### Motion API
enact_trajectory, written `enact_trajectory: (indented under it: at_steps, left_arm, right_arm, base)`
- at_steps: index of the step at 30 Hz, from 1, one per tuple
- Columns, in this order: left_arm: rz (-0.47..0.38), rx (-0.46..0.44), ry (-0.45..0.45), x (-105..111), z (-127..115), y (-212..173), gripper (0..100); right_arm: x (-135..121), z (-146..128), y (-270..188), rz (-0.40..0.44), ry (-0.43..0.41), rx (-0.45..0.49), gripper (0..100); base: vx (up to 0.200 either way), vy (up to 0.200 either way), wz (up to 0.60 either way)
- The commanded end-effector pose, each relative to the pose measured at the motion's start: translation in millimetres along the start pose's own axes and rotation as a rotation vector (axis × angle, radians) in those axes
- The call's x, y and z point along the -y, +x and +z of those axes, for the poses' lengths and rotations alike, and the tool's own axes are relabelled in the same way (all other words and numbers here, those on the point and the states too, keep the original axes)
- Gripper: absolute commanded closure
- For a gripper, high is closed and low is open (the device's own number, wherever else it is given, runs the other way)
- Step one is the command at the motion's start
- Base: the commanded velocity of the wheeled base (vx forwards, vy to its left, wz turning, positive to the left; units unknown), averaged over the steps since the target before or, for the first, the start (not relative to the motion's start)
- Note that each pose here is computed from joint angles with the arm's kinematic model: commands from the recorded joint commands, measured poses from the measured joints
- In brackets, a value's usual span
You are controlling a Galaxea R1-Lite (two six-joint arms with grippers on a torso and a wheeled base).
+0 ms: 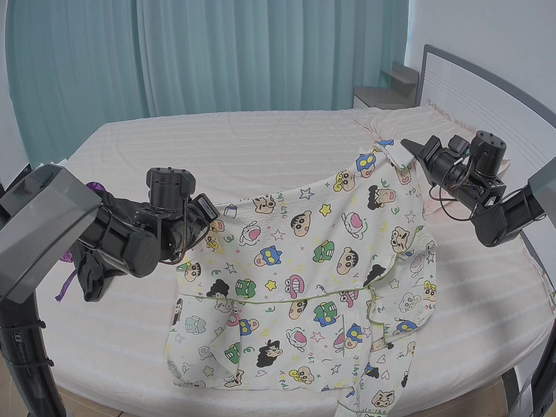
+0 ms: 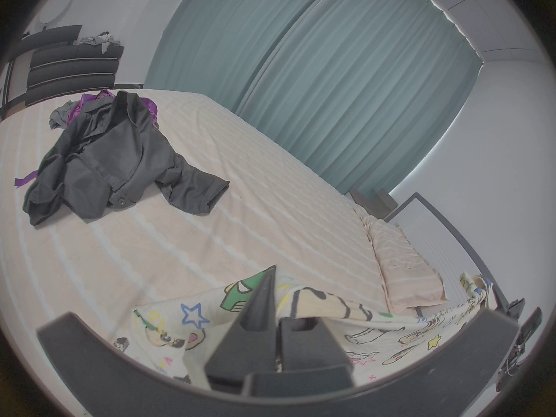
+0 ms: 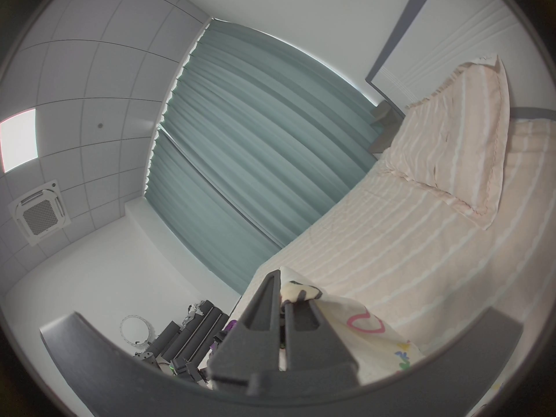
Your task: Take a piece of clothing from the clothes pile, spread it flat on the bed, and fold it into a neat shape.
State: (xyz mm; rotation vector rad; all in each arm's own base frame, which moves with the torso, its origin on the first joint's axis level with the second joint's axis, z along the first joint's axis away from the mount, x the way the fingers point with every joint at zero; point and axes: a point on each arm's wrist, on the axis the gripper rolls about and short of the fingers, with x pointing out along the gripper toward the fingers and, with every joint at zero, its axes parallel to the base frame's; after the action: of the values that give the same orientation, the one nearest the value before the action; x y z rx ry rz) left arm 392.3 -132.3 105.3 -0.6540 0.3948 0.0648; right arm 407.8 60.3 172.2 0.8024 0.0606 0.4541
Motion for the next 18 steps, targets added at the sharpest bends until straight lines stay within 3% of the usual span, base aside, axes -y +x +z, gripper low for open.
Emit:
enact_trajectory:
  at_steps: [1,11,18]
  left_arm:
    - [0.037,-0.024,0.008,-9.4,-14.4,23.8,100]
    - [0.08,-0.011,-0.01,-14.7,-25.2,37.2,100]
    - [0.081,-0.014,-0.009,-15.5,-29.8,47.8,100]
  right_arm:
    - [27.8,-16.8,9.1,-0.052,0.018,-0.035,100]
    - [46.1,-19.7,12.3,-0.089,0.025,-0.035,100]
    - [56.3,-27.2,14.2,-0.108,0.031,-0.051,100]
  base:
    - [0.0,0.0,0.0]
    - [0.0,0.0,0.0]
    - [0.2,0.0,0.0]
